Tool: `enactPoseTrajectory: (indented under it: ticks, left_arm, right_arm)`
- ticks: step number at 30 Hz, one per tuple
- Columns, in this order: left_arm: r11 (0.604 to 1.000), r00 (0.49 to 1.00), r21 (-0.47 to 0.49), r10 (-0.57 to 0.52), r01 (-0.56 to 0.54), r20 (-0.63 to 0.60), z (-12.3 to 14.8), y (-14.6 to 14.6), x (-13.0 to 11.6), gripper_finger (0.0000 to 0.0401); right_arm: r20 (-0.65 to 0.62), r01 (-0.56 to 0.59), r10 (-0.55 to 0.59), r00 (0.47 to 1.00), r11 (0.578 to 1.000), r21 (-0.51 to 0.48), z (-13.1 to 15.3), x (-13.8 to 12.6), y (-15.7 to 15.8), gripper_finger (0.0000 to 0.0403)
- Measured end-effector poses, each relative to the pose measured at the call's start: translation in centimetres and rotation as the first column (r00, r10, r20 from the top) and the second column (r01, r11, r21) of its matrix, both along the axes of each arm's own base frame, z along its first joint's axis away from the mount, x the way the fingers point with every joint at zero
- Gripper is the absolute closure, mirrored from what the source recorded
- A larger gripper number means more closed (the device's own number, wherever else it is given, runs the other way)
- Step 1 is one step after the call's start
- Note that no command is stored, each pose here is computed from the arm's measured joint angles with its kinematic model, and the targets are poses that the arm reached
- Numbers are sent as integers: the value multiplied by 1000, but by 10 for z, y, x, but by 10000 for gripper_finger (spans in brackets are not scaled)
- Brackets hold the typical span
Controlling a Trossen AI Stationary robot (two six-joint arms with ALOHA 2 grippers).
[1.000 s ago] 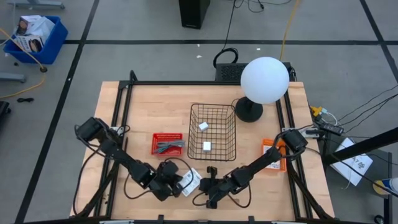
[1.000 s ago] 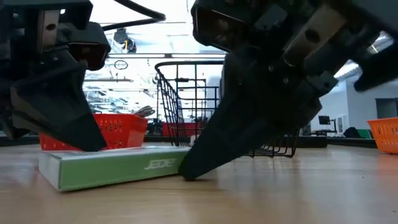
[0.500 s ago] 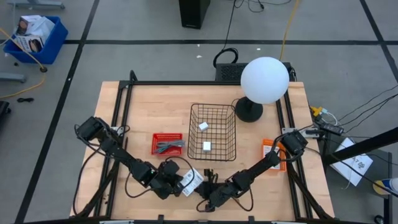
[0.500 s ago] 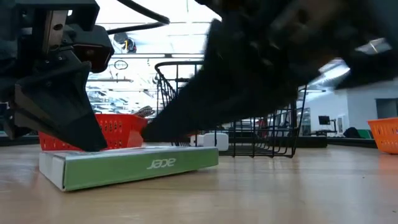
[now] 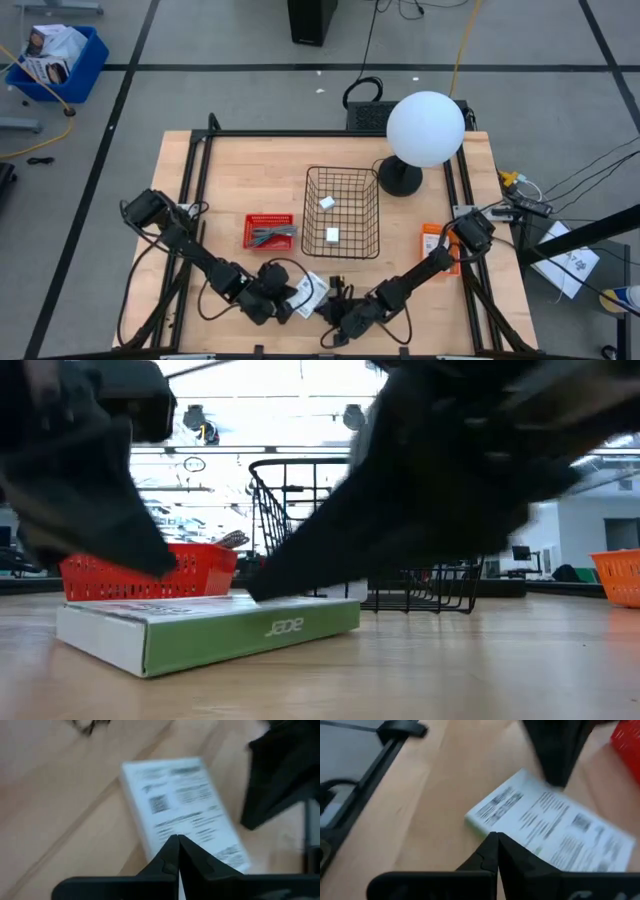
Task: Pick and place items into bin
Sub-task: Put the card reader box into the orange basket
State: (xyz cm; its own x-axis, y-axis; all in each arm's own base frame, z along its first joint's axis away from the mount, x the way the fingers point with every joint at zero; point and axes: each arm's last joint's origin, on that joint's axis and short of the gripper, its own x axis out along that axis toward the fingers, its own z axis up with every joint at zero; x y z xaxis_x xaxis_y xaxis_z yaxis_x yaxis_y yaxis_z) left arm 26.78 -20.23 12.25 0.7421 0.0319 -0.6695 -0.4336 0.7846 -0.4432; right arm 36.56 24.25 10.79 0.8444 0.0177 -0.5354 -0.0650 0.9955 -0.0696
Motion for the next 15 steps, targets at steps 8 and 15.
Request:
enactPoseTrajectory:
  ticks: [8,15]
  left_arm:
    - [997,999,77,-17,14,48,11,-3,-5,398]
    - [988,979,66,149,-141,-136,-2,17,-13,398]
  right_arm:
    - [-120,78,-68,990,994,82,-9,-10,1,403]
    - [-153,135,-114,982,981,139,-10,-6,-7,403]
